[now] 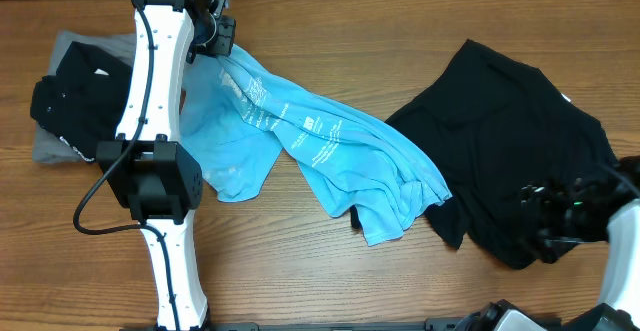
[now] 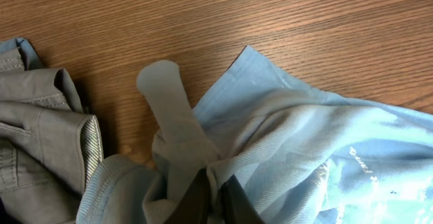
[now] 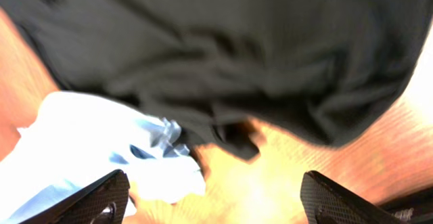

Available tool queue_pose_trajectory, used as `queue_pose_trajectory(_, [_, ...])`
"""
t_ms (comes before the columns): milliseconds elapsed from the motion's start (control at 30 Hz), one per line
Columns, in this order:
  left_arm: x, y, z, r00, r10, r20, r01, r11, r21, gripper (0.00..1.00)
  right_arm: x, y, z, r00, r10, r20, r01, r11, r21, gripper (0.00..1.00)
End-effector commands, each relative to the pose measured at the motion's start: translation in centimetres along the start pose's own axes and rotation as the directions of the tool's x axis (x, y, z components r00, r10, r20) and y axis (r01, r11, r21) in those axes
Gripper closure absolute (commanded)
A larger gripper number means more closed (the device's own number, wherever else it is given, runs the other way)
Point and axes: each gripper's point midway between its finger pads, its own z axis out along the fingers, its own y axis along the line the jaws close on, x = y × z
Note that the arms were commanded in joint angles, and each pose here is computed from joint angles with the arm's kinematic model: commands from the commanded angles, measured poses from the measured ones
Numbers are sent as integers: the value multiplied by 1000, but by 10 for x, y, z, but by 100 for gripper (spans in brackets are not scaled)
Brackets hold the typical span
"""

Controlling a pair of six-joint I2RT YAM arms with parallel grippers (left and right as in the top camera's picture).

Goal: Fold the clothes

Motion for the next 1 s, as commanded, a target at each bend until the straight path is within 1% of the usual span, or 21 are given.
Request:
queue_pose_trajectory(0, [-8,-1,-14,999,1,40,-1,1000,0,93,28,-11,43,995,62,-82,-56,996,72,15])
queue_pose_trajectory(67, [-8,-1,-14,999,1,40,-1,1000,0,92,34,-13,60,994,70,-86,-63,994,84,14])
queue_pose_trajectory(133, [-8,-1,-14,999,1,40,-1,1000,0,92,35,-14,77,990,124,-69,-118,990,81,14])
queue_pose_trajectory(167, [-8,-1,-14,999,1,40,-1,1000,0,92,35,-14,83,990,127,-61,-122,990,76,15])
queue_pose_trajectory(300, [-8,-1,-14,999,1,40,-1,1000,0,92,33,-21,98,987,159,-35,-156,985,76,21])
queue_pose_trajectory(333, [-8,-1,-14,999,1,40,-1,1000,0,91,32,-23,101,986,167,-24,-164,983,77,25])
queue_pose_trajectory(367, [-8,-1,-14,999,1,40,-1,1000,0,91,30,-26,106,986,169,-15,-167,983,71,36])
queue_pose_trajectory(400, [-8,-1,-14,999,1,40,-1,1000,0,91,30,-27,108,986,165,-11,-164,984,67,43])
queue_pose_trajectory(467, [-8,-1,-14,999,1,39,-1,1000,0,91,26,-37,110,989,149,25,-151,983,104,75])
queue_pose_trajectory(500, [-8,-1,-14,999,5,39,-5,1000,0,91,23,-39,109,990,135,37,-138,984,112,80])
queue_pose_trajectory(533, [-8,-1,-14,999,8,40,-8,1000,0,91,17,-42,106,990,126,63,-134,982,132,88])
queue_pose_trajectory(567, [-8,-1,-14,999,8,39,-8,1000,-1,90,9,-47,100,985,137,103,-153,975,164,94])
queue_pose_trajectory(600, [-8,-1,-14,999,8,39,-8,1000,-1,90,3,-51,94,980,150,129,-172,968,182,96])
queue_pose_trajectory(667, [-7,-1,-14,999,7,37,-7,1000,-1,90,-13,-59,77,962,187,199,-229,950,213,96])
queue_pose_trajectory(767, [-6,2,-14,999,6,33,-5,1000,-12,89,-52,-76,34,904,244,352,-338,911,236,96])
queue_pose_trajectory(800, [-6,4,-14,999,4,32,-4,1000,-22,88,-72,-87,8,861,267,433,-393,889,234,96])
queue_pose_trajectory(867, [-6,7,-14,1000,2,31,-1,1000,-30,88,-90,-100,-22,796,312,518,-473,855,213,96])
queue_pose_trajectory(900, [-6,9,-14,1000,-2,31,3,1000,-31,87,-103,-111,-47,740,342,579,-525,832,180,96])
queue_pose_trajectory(933, [-5,10,-14,1000,-4,31,5,999,-32,87,-111,-117,-64,701,364,613,-555,818,150,96])
queue_pose_trajectory(967, [-5,13,-14,999,-9,31,10,999,-34,87,-123,-128,-92,623,436,649,-615,787,61,96])
